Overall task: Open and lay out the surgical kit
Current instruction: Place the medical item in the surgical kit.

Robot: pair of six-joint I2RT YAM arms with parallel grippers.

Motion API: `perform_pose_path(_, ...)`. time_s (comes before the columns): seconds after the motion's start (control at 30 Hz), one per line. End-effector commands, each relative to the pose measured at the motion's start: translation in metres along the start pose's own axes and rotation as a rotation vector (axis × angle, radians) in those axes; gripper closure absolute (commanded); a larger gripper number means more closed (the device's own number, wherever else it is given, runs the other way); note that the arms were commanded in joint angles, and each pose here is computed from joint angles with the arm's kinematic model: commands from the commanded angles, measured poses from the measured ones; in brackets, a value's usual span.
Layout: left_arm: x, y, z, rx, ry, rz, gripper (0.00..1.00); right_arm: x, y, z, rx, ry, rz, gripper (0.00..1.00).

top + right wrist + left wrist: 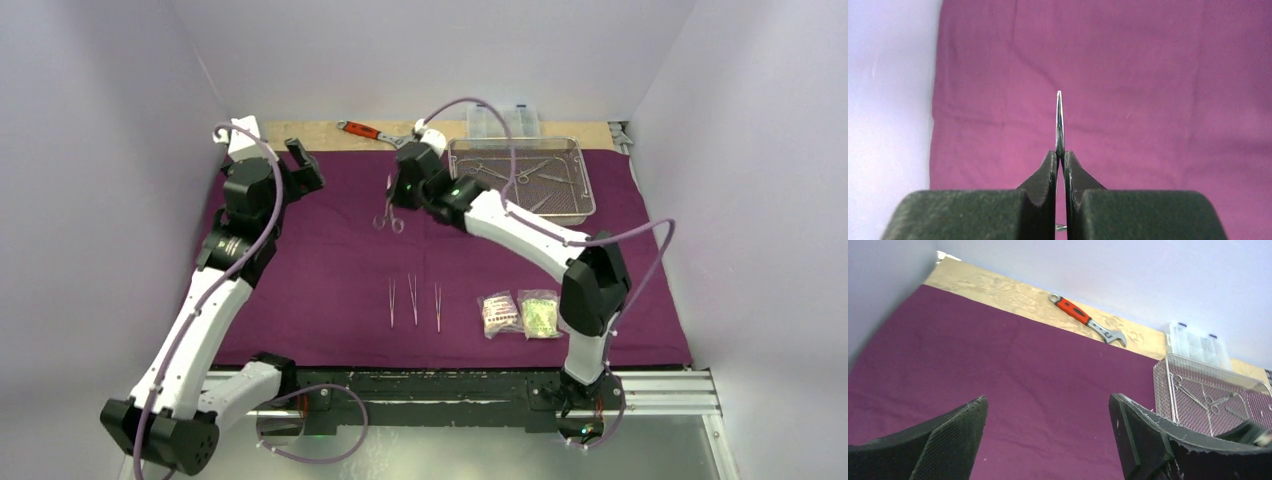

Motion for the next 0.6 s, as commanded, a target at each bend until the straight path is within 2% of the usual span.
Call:
perform_pose_path(0.0, 0.027, 0.009, 0.029, 0.032, 0.137, -0.058, 0.11, -0.004, -0.051, 0.015, -0.101, -0.086, 0.030, 1.00)
perform_pose_path(0.2, 0.049, 0.016, 0.043, 0.041, 0.179, -0.093, 0.10, -0.022, -0.143, 0.047, -0.002, -0.065, 0.182, 1.00)
perform_pose_path(0.3, 0.052, 0.018, 0.043, 0.026, 0.185, -0.079, 0.10, -0.027, -0.189, 0.061, -0.054, -0.063, 0.251, 1.00)
perform_pose_path(0.57, 0.052, 0.007, 0.050, -0.022, 0.204, -0.038, 0.10, -0.032, -0.225, 0.064, -0.023, -0.106, 0.261, 1.00)
Point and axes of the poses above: each gripper's point midway between its finger pads, its own x axis back along the fingers, its own z axis along the line the jaws close on, y = z × x, the point moved 3 cm from there along x, back along the fingers, and after that the axes turned 4 degrees about x, right-handed, at the moved point
